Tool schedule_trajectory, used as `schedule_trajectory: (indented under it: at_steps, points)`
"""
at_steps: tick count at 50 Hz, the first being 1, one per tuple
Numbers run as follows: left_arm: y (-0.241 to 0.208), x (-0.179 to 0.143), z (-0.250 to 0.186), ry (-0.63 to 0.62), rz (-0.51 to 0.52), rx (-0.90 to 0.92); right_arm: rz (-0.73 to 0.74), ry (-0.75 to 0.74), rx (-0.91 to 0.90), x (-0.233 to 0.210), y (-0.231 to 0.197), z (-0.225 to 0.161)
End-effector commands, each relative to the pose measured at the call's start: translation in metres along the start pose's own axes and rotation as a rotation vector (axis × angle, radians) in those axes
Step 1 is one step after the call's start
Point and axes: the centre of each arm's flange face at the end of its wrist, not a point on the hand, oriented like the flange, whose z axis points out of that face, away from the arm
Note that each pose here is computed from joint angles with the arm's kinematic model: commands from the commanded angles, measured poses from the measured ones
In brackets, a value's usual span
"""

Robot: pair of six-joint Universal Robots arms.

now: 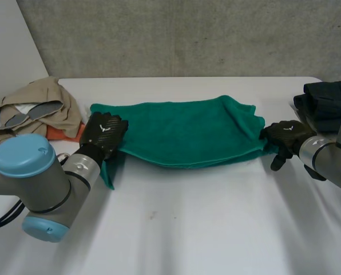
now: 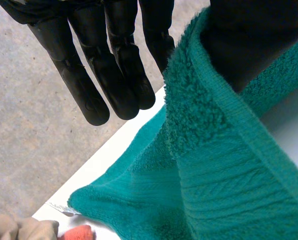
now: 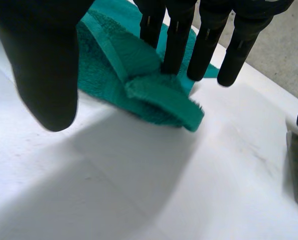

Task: Fold the laundry.

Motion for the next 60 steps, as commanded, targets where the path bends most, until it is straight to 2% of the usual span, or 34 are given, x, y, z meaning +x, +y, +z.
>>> schedule_trajectory:
  at_steps: [1, 9, 16, 20, 29, 40, 48, 54, 60]
  points:
    - [-0.013, -0.002, 0.004, -0.008, -0.001, 0.038, 0.052, -0.01, -0.005, -0.008, 0.0, -0.025]
    - [-0.027, -0.006, 0.012, -0.02, 0.006, 0.086, 0.05, 0.0, 0.029, -0.016, 0.008, -0.03]
    - [-0.032, -0.009, 0.018, -0.03, 0.007, 0.103, 0.019, -0.017, 0.047, -0.031, 0.024, -0.007]
    - [-0.035, -0.011, 0.019, -0.027, -0.028, 0.101, 0.004, -0.027, 0.058, -0.04, 0.024, 0.003]
    - [-0.035, -0.013, 0.02, -0.021, -0.077, 0.077, -0.029, 0.079, 0.145, -0.028, 0.012, 0.019]
    - [-0.029, -0.013, 0.018, -0.019, -0.08, 0.058, -0.047, 0.092, 0.199, -0.027, -0.003, 0.03]
    - [-0.025, -0.013, 0.017, -0.019, -0.083, 0.041, -0.122, 0.087, 0.165, -0.029, 0.009, 0.044]
    - [-0.021, -0.015, 0.017, -0.025, -0.083, 0.027, -0.163, 0.098, 0.16, -0.025, 0.008, 0.042]
    - [-0.013, -0.011, 0.011, -0.011, -0.084, -0.01, -0.158, 0.118, 0.19, -0.02, -0.01, 0.02]
